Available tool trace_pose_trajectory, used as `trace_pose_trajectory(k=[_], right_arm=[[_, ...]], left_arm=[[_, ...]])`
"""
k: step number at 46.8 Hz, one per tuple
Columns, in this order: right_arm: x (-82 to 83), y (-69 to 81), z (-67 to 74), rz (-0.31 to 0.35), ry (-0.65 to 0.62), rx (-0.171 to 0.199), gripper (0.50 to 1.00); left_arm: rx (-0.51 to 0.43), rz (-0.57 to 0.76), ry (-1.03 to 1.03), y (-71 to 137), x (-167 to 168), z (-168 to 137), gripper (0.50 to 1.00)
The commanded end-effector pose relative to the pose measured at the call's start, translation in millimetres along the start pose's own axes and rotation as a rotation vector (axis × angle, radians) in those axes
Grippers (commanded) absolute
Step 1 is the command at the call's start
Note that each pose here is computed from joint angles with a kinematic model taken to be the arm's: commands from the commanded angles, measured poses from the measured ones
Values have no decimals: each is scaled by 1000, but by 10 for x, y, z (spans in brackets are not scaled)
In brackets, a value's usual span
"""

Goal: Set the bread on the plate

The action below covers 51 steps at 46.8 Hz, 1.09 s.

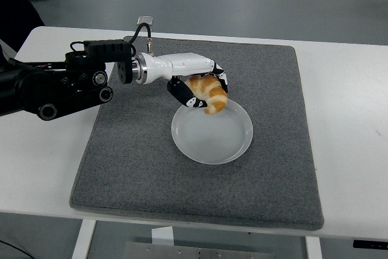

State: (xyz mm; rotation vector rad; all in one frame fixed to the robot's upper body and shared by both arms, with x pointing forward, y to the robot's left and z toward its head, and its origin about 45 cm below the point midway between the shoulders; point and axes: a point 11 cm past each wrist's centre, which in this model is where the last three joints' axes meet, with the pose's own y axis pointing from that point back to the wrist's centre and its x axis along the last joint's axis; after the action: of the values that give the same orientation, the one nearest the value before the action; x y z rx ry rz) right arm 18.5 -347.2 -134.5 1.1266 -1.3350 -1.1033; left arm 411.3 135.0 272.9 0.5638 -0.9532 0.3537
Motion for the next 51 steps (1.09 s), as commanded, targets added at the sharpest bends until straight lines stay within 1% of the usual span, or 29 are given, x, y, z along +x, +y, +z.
trace_pose_trajectory(k=[1,7,11,20,29,38,51], right_arm=[[4,0,0,2,0,0,954],[2,0,0,0,0,0,952],[4,0,0,2,0,0,952],[-3,0,0,-1,0,0,952],[2,0,0,0,0,0,952],[2,0,0,0,0,0,952],[2,0,0,0,0,0,952]], left_arm=[[-5,-8,-5,-45,-94,7,500],[-5,-22,-16,-108,-200,2,500],[13,-27,-5,-143,-263,-65,500],[19,-24,24,-296,-451,-80,500],[36,-20,32,-295,-500,-139,500],[29,-46,32,-319,-618,-116,500],[28,-13,-47,-305,-674,-131,500]])
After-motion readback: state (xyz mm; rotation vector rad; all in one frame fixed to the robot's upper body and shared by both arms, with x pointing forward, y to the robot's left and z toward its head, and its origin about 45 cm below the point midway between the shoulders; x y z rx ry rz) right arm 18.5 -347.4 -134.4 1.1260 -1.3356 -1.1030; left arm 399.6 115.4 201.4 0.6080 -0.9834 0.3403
